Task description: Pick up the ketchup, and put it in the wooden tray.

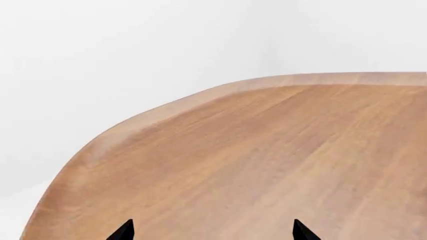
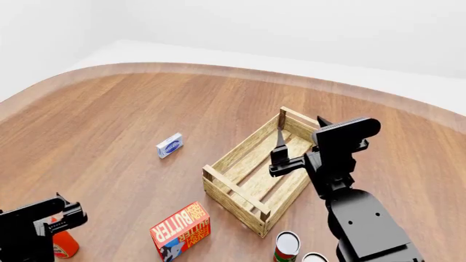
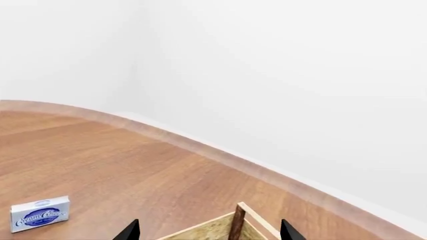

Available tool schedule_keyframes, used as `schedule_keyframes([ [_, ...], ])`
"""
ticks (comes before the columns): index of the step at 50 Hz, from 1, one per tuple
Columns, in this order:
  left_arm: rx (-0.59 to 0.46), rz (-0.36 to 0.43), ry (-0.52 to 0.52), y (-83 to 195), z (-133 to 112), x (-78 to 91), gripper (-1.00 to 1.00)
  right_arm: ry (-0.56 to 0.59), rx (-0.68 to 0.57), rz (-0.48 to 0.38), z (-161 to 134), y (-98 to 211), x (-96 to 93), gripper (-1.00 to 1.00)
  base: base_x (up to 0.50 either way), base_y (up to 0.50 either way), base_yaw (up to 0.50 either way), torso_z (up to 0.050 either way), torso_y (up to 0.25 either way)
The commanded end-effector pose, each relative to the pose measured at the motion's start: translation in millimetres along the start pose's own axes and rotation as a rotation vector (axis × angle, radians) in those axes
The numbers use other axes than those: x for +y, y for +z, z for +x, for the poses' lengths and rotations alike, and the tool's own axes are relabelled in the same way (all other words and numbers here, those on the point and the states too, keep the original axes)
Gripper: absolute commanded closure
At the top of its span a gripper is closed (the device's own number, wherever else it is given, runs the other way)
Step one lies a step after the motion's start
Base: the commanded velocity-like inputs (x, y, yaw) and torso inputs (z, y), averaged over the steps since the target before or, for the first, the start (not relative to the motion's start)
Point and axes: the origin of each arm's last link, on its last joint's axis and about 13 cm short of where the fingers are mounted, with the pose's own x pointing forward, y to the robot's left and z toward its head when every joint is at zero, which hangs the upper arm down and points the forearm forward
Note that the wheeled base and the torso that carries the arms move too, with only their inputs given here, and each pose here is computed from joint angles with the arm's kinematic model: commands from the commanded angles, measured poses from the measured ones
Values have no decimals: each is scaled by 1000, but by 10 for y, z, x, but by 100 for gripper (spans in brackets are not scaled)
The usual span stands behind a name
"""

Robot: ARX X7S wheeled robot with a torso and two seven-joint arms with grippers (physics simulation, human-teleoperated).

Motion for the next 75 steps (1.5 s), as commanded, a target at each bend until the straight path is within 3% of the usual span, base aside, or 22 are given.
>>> schedule_keyframes([
  [1, 40, -3, 20, -93, 44, -10, -100, -4, 3, -7, -5, 21, 1, -100, 0, 0, 0, 0, 0],
  [18, 142, -9, 51, -258, 175, -59, -100, -18, 8, -16, -36, 38, -10, -100, 0, 0, 0, 0, 0],
  [41, 334, -88, 78, -420, 374, -108, -100, -32, 7, -31, -73, 88, -23, -100, 0, 0, 0, 0, 0],
  [42, 343, -91, 76, -427, 376, -109, 100, -34, 8, -31, -75, 87, -26, -100, 0, 0, 0, 0, 0],
  [49, 354, -115, 65, -422, 387, -121, 100, -43, 10, -26, -83, 72, -33, -100, 0, 0, 0, 0, 0],
  [59, 265, -136, 19, -232, 399, -186, 100, -59, 8, -11, -107, 55, -55, -100, 0, 0, 0, 0, 0],
  [64, 185, -131, -33, -4, 453, -264, 100, -70, 0, -6, -123, 75, -84, -100, 0, 0, 0, 0, 0],
  [75, 4, -64, -266, 854, 659, -709, 100, -113, -35, 9, -120, 154, -219, -100, 0, 0, 0, 0, 0],
])
